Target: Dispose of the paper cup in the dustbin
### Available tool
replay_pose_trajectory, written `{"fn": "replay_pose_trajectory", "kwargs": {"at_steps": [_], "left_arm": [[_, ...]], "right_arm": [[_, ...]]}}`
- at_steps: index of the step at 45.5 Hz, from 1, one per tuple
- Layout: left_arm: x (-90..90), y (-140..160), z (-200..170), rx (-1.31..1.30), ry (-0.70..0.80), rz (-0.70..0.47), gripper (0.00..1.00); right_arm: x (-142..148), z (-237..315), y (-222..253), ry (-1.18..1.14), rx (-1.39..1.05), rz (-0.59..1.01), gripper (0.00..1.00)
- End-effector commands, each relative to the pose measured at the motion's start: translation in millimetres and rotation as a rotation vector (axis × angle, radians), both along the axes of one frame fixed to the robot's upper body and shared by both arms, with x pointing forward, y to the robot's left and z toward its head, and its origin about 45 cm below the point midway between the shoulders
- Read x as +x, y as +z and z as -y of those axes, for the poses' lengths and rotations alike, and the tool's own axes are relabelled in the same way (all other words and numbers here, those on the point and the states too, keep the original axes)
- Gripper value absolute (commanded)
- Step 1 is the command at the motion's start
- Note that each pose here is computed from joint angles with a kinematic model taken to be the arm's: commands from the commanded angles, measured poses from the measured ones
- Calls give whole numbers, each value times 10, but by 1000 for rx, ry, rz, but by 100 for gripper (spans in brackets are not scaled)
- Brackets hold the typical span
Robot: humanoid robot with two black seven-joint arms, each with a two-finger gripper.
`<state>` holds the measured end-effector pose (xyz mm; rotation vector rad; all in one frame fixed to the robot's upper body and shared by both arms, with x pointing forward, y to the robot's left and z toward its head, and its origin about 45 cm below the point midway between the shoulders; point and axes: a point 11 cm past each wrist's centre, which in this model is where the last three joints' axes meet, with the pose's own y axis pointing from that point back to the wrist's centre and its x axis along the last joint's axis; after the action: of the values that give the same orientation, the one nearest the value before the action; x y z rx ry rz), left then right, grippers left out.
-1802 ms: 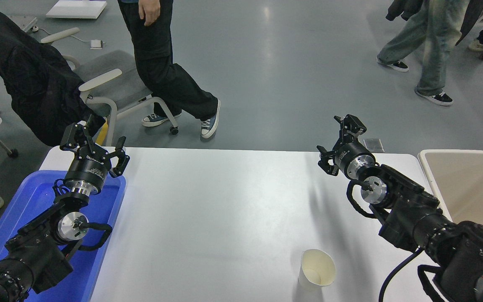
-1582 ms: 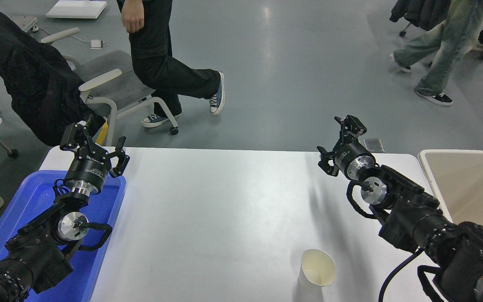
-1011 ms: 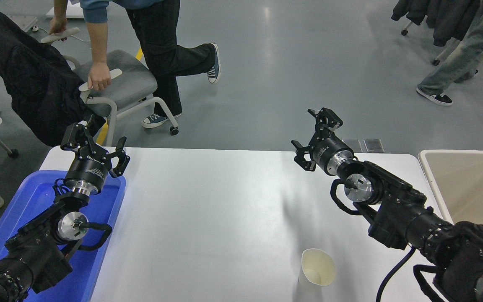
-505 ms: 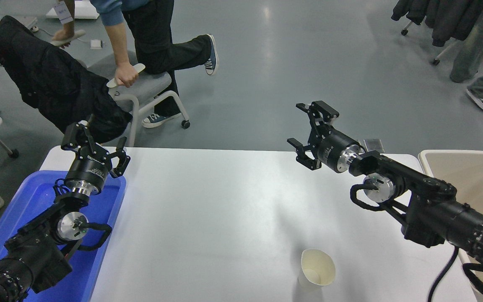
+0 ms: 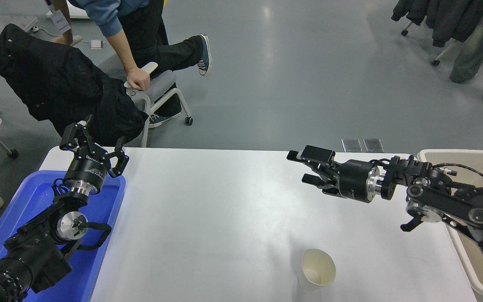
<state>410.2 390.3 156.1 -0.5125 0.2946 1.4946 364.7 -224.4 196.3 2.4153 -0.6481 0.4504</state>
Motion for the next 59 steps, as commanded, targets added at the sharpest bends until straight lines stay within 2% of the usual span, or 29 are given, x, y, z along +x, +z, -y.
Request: {"fn": "replay_pose_trajectory", "kwargs": {"at_steps": [1, 20, 33, 59], "left_arm": [[-5, 4, -18, 0, 2, 1, 100], [-15, -4, -30, 0, 3, -1, 100], [-15, -4, -30, 0, 3, -1, 100], [-15, -4, -30, 0, 3, -1, 100]], "right_arm": [[-295, 241, -162, 132, -196, 37, 99], [-701, 616, -288, 215, -332, 35, 99], [-1001, 687, -453, 213, -331, 17, 99], [-1099, 454, -725, 171, -266, 43, 99]]}}
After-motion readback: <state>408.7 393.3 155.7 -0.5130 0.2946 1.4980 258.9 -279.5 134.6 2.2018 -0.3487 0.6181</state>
